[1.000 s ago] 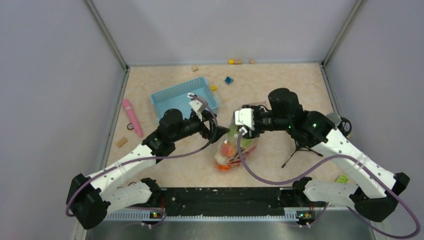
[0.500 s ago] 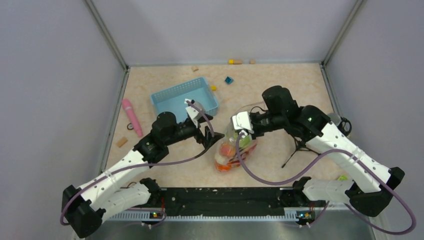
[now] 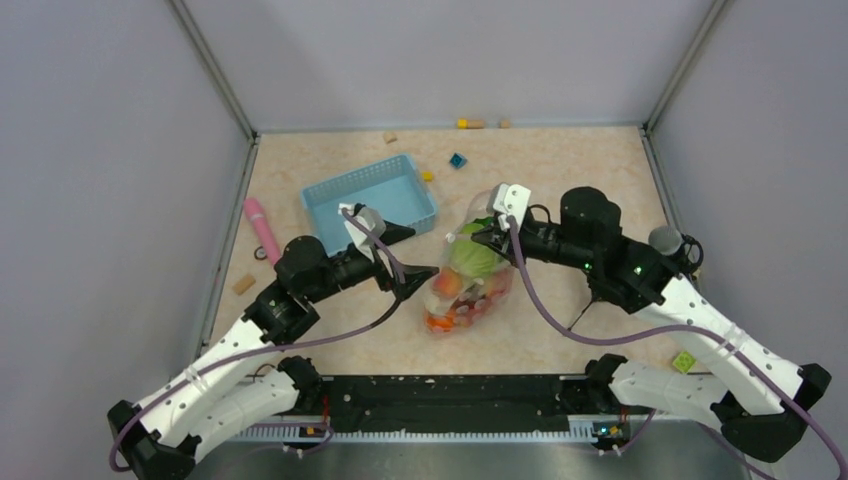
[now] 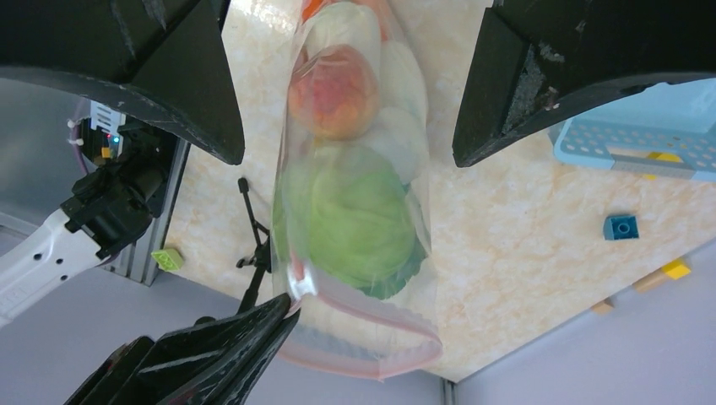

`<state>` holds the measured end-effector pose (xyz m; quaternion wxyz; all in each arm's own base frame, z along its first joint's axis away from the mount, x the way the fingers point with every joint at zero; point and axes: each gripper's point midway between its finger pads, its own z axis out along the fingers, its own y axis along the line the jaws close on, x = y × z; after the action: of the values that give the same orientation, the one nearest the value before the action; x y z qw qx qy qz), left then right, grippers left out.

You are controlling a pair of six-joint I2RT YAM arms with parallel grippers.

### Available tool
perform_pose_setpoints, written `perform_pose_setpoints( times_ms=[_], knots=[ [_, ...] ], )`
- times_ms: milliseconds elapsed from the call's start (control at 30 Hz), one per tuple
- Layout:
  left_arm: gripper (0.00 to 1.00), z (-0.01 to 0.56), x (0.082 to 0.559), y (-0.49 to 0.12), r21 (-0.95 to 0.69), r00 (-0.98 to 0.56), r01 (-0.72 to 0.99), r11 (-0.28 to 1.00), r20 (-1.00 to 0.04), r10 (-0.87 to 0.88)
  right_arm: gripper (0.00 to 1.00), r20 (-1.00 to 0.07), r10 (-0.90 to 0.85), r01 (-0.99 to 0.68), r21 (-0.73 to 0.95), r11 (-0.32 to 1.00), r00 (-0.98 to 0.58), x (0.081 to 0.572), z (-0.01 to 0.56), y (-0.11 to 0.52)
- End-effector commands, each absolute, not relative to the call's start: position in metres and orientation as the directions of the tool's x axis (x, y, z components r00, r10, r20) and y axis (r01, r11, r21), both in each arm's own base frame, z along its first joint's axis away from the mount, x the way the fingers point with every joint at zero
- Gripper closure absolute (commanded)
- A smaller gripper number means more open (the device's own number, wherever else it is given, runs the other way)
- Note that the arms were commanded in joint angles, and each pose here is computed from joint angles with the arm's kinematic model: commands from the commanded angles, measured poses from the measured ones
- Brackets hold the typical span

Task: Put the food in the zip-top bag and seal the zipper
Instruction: Adjust the zipper food storage bag at the center of the board, then zip the zipper food storage bag at the center of the board.

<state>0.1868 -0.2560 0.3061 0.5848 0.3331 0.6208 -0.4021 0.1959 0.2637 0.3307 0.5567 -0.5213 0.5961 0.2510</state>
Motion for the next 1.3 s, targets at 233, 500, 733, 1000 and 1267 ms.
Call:
perform_pose_setpoints(
  times_ms=[233, 500, 733, 1000, 1267],
  knots=[
    [0.05, 0.33, 0.2, -0.286, -0.07, -0.027, 0.921, 0.383, -0.993, -0.116, 1.0, -0.985, -0.148, -0.89, -0.147, 0.432, 0.09, 0.203, 0.364, 0.274],
    [0.29, 0.335, 0.205, -0.302, -0.069, -0.028, 0.94, 0.335, -0.992, -0.123, 1.0, -0.981, -0.159, -0.915, -0.162, 0.371, 0.11, 0.191, 0.356, 0.275],
    [1.0, 0.331, 0.199, -0.303, -0.042, -0.011, 0.951, 0.305, -0.995, -0.102, 1.0, -0.981, -0.156, -0.915, -0.167, 0.368, 0.116, 0.19, 0.357, 0.276],
    [1.0, 0.33, 0.188, -0.297, 0.003, 0.033, 0.96, 0.28, -0.994, -0.102, 0.47, -0.957, -0.166, -0.933, -0.274, 0.232, 0.239, 0.178, 0.361, 0.286],
    [1.0, 0.326, 0.176, -0.297, 0.041, 0.059, 0.975, 0.219, -0.995, -0.075, 0.4, -0.957, -0.173, -0.958, -0.256, 0.128, 0.233, 0.179, 0.363, 0.309]
  ],
)
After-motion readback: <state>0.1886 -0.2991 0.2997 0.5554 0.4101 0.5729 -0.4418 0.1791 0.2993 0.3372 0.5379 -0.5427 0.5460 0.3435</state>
